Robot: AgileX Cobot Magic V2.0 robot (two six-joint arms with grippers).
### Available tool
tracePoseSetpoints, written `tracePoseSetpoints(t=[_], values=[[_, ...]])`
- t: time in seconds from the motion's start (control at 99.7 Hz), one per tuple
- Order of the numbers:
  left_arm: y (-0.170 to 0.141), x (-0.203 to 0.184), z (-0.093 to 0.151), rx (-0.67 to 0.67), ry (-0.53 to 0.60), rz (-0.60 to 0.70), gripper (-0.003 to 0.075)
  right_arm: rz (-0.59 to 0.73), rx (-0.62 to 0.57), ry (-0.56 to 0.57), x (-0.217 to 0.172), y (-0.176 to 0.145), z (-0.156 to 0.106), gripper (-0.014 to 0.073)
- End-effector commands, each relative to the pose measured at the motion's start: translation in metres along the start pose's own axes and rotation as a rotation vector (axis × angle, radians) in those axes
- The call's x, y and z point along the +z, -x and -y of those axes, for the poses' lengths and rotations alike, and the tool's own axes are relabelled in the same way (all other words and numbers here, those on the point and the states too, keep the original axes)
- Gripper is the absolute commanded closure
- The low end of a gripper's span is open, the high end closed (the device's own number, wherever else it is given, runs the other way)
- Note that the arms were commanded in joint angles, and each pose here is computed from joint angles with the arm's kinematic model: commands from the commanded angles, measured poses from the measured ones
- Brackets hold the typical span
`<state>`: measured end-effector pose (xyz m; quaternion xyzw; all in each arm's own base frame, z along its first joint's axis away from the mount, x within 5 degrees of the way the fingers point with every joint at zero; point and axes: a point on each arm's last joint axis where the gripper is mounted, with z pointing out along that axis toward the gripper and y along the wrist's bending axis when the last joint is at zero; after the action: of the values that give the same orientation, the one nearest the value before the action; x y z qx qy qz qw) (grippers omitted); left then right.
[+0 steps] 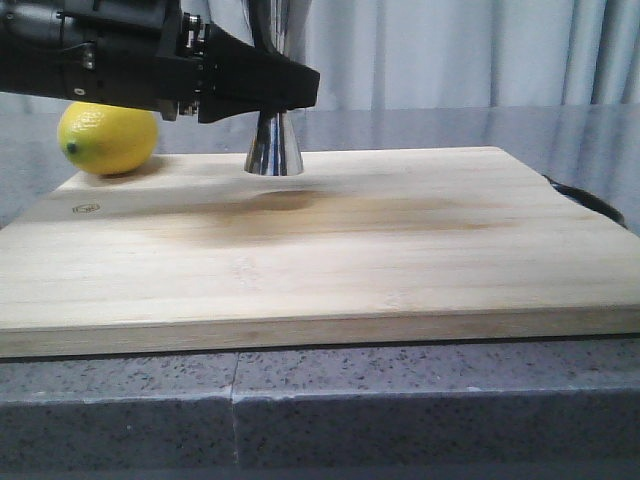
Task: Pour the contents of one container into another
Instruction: 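Tilt the beaker over the held jigger, pouring the clear liquid in, then lower the empty beaker back onto the board and open the right gripper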
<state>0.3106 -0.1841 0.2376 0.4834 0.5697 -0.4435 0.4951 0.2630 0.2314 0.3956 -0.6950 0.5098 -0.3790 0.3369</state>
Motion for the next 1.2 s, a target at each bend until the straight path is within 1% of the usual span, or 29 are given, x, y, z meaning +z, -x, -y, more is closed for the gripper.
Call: tracePoseSetpoints(t=[0.0,0.231,0.321,0.622,0.672,0.762,0.913,1.033,1.103,1.193], values=[[0.037,-0.003,0.009,0.048,-0.039,0.16,0.0572,0.001,-0.024,-0.127,-0.019,-0.012,0.021,0.0304],[0.037,-0.003,0.009,0.048,-0.039,0.16,0.0572,0.0,-0.024,-0.129,-0.019,-0.012,0.021,0.0304],[0.037,-0.003,0.009,0.048,-0.039,0.16,0.0572,0.002,0.001,-0.128,-0.019,-0.012,0.021,0.0304],[0.037,-0.003,0.009,0.048,-0.039,0.16,0.0572,0.028,0.28,-0.108,-0.018,-0.013,0.02,0.0304],[0.037,-0.003,0.009,0.048,-0.039,0.16,0.0572,0.036,0.342,-0.112,-0.019,-0.017,0.022,0.0304],[0.037,-0.003,0.009,0.048,-0.039,0.16,0.0572,0.062,0.498,-0.119,-0.023,-0.028,0.026,0.0304],[0.037,-0.003,0.009,0.048,-0.039,0.16,0.0572,0.137,0.831,-0.112,-0.038,-0.058,0.033,0.0304],[0.037,-0.003,0.009,0.048,-0.039,0.16,0.0572,0.192,1.087,-0.125,-0.047,-0.084,0.03,0.0304],[0.037,-0.003,0.009,0.048,-0.039,0.16,0.0572,0.216,1.184,-0.148,-0.05,-0.096,0.022,0.0304],[0.037,-0.003,0.009,0.048,-0.039,0.16,0.0572,0.26,1.267,-0.175,-0.053,-0.109,0.006,0.0304]])
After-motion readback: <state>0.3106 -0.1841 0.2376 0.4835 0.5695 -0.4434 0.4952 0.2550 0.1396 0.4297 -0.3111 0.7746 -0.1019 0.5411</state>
